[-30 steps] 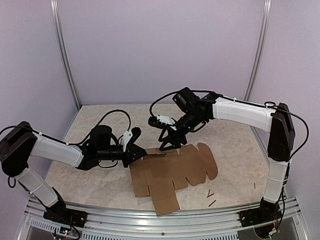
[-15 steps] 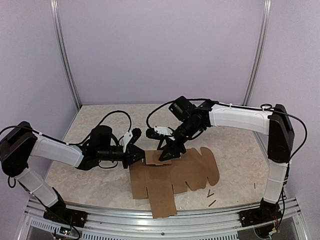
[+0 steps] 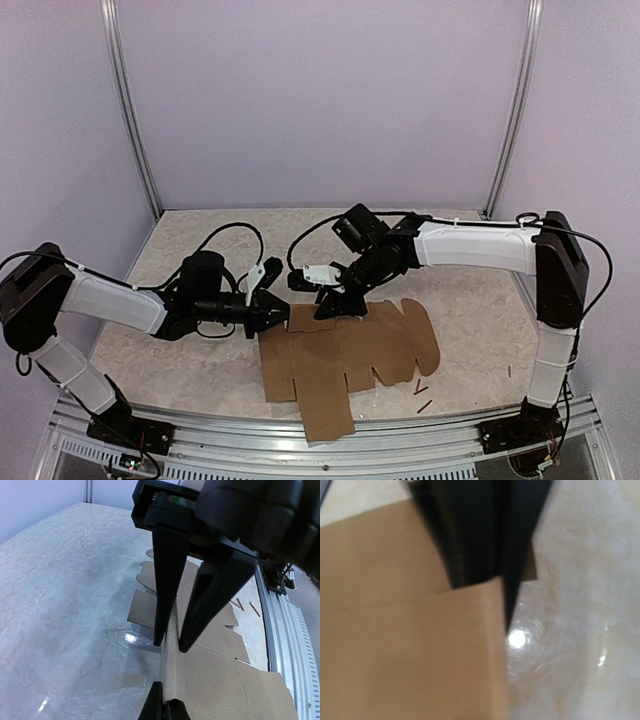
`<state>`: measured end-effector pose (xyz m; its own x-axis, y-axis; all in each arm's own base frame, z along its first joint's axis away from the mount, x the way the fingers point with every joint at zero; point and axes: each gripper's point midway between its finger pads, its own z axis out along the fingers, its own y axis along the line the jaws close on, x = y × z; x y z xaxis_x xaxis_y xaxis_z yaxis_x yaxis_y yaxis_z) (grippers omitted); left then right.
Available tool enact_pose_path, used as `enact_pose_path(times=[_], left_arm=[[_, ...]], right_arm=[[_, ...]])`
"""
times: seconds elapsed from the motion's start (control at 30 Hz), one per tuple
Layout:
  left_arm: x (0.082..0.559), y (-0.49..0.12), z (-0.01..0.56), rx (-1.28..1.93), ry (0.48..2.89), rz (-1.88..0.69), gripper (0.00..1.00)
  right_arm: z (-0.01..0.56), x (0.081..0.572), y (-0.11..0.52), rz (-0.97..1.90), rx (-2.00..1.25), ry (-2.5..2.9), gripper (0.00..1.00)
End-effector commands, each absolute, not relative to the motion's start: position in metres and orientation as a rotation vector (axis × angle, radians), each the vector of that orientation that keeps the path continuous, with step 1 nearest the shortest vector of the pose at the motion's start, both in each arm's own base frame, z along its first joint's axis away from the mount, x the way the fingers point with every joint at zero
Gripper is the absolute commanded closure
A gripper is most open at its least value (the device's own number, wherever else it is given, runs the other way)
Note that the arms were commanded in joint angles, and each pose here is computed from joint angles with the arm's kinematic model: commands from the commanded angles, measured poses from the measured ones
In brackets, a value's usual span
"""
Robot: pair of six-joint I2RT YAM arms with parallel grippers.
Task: Fold the paper box
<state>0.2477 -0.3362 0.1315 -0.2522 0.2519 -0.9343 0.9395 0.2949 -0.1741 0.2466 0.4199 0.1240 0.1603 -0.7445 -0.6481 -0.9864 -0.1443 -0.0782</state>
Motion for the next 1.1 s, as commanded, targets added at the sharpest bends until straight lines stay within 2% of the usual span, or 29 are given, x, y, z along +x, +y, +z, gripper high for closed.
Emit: enact_pose_path(times=[0.0,0.07,0.2,0.57,0.73,1.07], left_arm=[[0.248,-0.338,0.154,1.08,1.62,-1.018,0.93],[0.251,-0.334,0.153,1.053,1.64,-0.992,0.81],[0.254,-0.316,0.158,0.98,1.66,-0.92,0.65],[0.254,-0.255,0.164,0.632,1.727,-0.769,0.38],[0.261,-0.249,0.141,0.464,1.859,-0.835,0.35],[0.251,-0.271,0.108,0.472,1.989,-1.094,0.37]], right_arm=[[0.118,0.246,0.416,0.597,-1.962,1.65,0.91],[0.116,0.247,0.415,0.588,-1.965,1.653,0.95],[0.11,0.25,0.413,0.563,-1.966,1.668,0.98],[0.114,0.267,0.41,0.625,-1.898,1.757,1.0],[0.126,0.27,0.409,0.781,-1.813,1.833,1.0],[0.137,0.281,0.403,0.904,-1.72,1.9,1.0]])
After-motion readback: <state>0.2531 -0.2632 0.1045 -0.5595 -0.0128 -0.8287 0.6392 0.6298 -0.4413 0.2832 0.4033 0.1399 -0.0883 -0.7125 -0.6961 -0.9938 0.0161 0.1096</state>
